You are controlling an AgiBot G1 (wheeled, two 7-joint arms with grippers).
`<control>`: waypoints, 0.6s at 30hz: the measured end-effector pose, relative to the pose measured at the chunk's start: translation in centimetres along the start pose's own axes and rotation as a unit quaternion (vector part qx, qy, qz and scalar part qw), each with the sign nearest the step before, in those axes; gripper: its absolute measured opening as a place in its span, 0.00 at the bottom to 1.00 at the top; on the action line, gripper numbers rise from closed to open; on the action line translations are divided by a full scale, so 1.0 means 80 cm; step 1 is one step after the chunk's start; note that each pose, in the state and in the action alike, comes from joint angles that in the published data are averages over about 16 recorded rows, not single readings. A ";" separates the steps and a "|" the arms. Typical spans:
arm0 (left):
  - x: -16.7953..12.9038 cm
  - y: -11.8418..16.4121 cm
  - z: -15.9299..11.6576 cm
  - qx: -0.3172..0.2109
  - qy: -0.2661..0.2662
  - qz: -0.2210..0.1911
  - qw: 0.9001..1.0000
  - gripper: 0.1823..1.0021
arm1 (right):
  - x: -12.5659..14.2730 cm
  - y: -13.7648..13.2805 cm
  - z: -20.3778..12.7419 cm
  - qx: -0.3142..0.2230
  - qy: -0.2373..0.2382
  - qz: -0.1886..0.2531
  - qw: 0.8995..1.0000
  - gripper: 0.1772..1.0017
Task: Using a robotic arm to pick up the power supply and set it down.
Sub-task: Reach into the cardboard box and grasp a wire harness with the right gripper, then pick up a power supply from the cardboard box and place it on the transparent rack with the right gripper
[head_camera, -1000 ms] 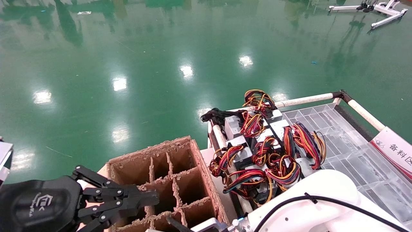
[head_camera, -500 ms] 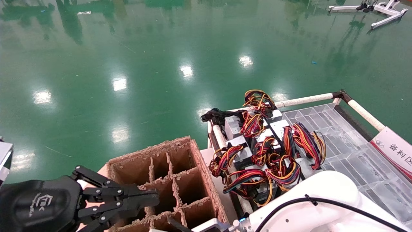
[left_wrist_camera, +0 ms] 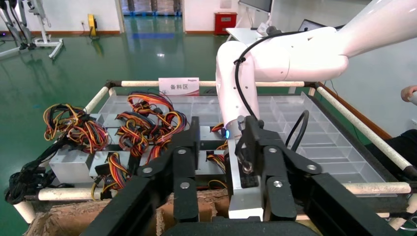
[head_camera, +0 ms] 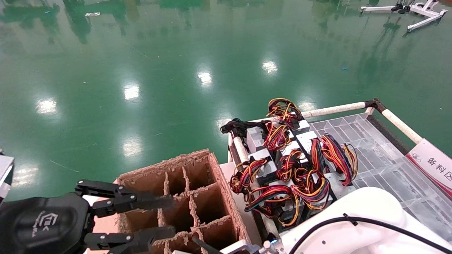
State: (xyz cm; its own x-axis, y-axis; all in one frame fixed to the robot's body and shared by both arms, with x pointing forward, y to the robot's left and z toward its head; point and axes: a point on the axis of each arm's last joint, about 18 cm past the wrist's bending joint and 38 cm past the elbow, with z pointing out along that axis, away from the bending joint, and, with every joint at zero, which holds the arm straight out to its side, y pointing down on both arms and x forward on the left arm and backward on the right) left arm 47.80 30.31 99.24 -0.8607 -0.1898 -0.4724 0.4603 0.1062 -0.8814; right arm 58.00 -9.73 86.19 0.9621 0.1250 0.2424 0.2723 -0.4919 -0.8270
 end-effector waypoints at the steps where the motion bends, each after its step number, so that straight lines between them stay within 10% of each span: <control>1: 0.000 0.000 0.000 0.000 0.000 0.000 1.000 0.22 | -0.001 -0.001 -0.003 0.005 0.000 0.002 1.000 0.19; 18: 0.000 0.000 0.000 0.000 0.000 0.000 1.000 0.68 | -0.025 -0.026 -0.104 0.180 0.037 0.018 0.983 0.07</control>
State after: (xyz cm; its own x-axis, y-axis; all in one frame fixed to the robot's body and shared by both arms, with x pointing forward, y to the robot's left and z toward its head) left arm 47.80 30.31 99.24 -0.8607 -0.1898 -0.4724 0.4603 0.1062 -0.8814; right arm 55.36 -16.10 91.64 0.9710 0.0441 0.2348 0.2389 -0.1571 -0.9582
